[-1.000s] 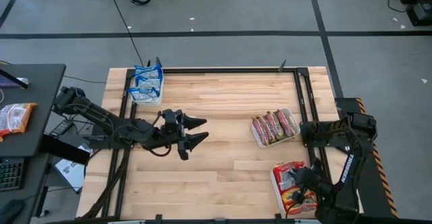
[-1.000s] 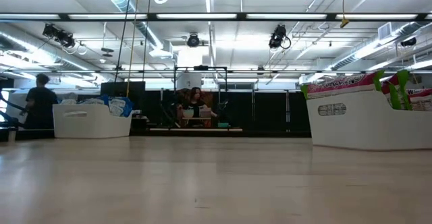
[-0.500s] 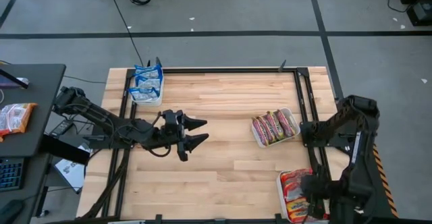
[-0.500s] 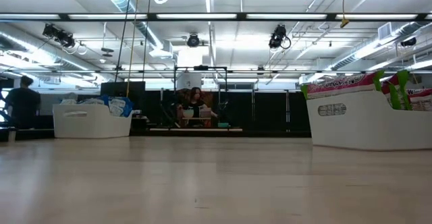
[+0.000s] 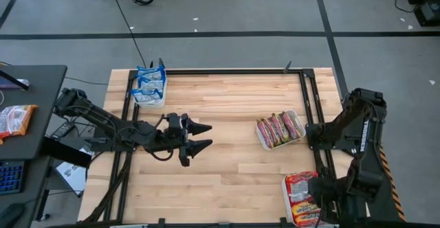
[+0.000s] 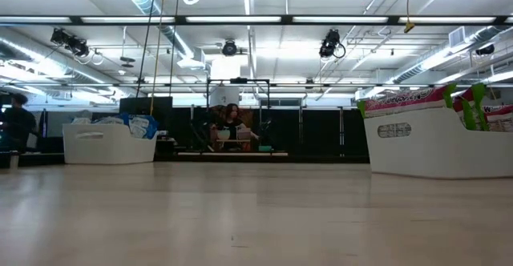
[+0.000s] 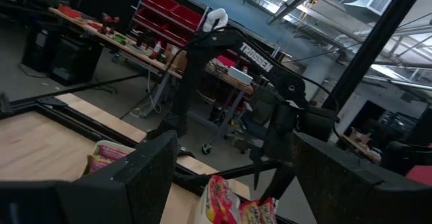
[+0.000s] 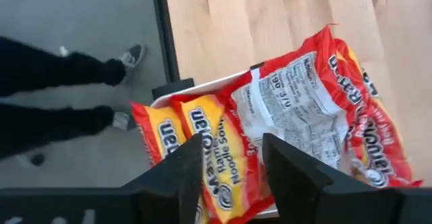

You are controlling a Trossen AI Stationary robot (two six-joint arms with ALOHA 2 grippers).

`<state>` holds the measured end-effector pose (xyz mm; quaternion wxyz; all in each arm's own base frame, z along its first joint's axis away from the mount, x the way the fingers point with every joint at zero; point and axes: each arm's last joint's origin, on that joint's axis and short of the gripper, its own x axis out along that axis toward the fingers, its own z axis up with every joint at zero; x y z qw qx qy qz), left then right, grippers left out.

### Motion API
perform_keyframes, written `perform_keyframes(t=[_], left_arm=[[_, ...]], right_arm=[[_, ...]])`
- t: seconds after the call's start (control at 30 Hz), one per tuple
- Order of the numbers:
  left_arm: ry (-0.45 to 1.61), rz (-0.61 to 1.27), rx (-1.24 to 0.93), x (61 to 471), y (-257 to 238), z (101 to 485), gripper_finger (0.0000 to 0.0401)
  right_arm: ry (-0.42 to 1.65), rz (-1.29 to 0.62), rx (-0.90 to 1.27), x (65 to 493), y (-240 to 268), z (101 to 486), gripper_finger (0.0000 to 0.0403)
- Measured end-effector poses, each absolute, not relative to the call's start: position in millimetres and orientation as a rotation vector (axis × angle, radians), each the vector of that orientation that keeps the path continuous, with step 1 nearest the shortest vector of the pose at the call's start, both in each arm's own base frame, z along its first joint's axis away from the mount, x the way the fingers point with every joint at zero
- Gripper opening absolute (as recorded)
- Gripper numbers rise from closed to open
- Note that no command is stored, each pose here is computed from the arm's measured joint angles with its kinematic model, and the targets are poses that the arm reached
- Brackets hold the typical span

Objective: Sort Maruchan noodles
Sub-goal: Put the orange noodle pack into the bottom white bin

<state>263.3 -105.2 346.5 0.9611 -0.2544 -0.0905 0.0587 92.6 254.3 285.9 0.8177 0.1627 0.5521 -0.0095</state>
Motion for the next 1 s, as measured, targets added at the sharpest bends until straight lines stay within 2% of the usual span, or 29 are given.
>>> perform_keyframes(t=[0.1,0.2,0.37,0.43,0.53,0.63,0.8,0.9,1.0], left_arm=[[-0.181,0.106,-0.517,262.8,-106.7,346.5,0.029],[-0.179,0.098,-0.518,262.1,-108.6,346.4,0.029],[-0.176,0.085,-0.519,260.7,-111.9,346.5,0.029],[-0.177,0.077,-0.521,259.9,-113.7,346.9,0.029],[-0.175,0.065,-0.524,258.4,-116.9,347.1,0.029],[-0.172,0.052,-0.525,256.8,-120.4,347.1,0.029],[-0.167,0.034,-0.527,254.3,-125.5,347.1,0.029],[-0.168,0.047,-0.529,253.2,-127.1,347.0,0.029],[-0.169,0.056,-0.53,252.6,-127.8,347.0,0.029]], right_arm=[[1.179,-0.014,0.287,97.7,248.6,286.8,0.0178],[1.131,-0.091,0.181,104.6,238.4,284.2,0.0199],[1.165,-0.195,0.026,121.9,224.9,265.1,0.0213],[1.234,-0.151,0.051,129.6,223.7,252.5,0.0214],[1.344,0.014,0.126,138.4,228.4,233.7,0.0213],[1.39,0.071,0.192,143.6,226.9,220.7,0.0206],[1.399,0.078,0.209,145.4,228.0,227.9,0.0159],[1.394,0.115,0.171,145.4,231.0,240.7,0.0102],[1.379,0.11,0.128,143.9,231.7,251.5,0.0029]])
